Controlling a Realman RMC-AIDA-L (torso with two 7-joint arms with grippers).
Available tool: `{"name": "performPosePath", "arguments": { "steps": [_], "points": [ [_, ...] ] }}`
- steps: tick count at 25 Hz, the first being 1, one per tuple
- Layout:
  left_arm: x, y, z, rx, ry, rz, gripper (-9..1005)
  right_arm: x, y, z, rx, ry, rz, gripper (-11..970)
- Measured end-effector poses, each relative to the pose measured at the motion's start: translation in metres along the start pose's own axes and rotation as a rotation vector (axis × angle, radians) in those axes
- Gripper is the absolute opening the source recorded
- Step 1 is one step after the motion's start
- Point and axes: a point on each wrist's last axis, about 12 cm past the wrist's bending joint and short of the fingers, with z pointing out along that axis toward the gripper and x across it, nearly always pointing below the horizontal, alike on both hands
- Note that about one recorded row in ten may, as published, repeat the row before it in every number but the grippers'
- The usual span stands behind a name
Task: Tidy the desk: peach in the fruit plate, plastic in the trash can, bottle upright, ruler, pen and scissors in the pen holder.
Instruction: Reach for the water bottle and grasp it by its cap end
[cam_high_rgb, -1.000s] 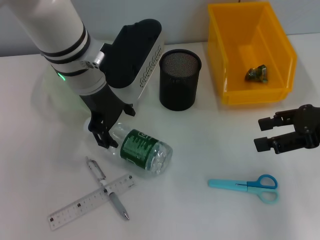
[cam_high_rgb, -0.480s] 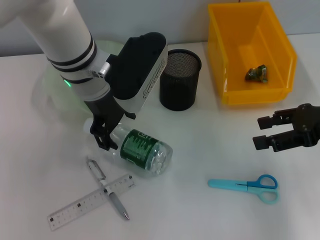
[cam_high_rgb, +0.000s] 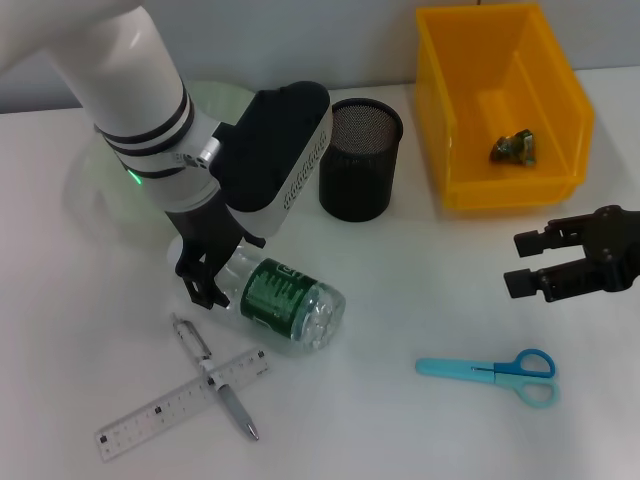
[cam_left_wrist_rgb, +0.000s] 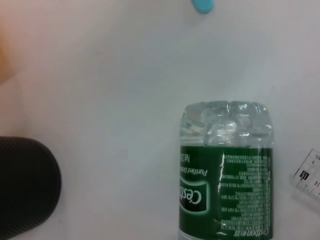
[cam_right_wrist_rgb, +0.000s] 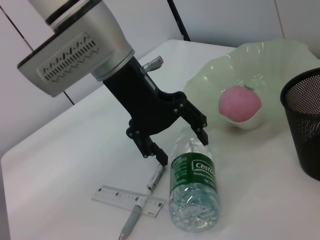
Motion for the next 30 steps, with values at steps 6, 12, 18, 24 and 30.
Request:
{"name": "performPosePath", "arguments": {
  "steps": [6,12,18,24,30],
  "points": [
    [-0.001,0.000,0.003,0.005,-0.007,-0.003,836,0.000,-0.001,0.003,-0.009,0.000,-0.005,803],
    [-0.007,-0.002,0.006,0.017,-0.015,0.010,836,0.001,-0.001,0.003,-0.011,-0.005,-0.009,803],
    [-0.009,-0.003,0.006,0.030,-0.017,-0.012,836,0.001,-0.001,0.003,-0.012,-0.006,-0.009,803],
    [-0.003,-0.003,0.008,0.014,0.008,-0.041,835,0.001,-0.001,0.003,-0.013,-0.005,-0.010,803],
    [0.001,-0.006,0.010,0.019,0.026,-0.058,835,0.000,-0.001,0.003,-0.012,-0.005,-0.012,803]
  ]
}}
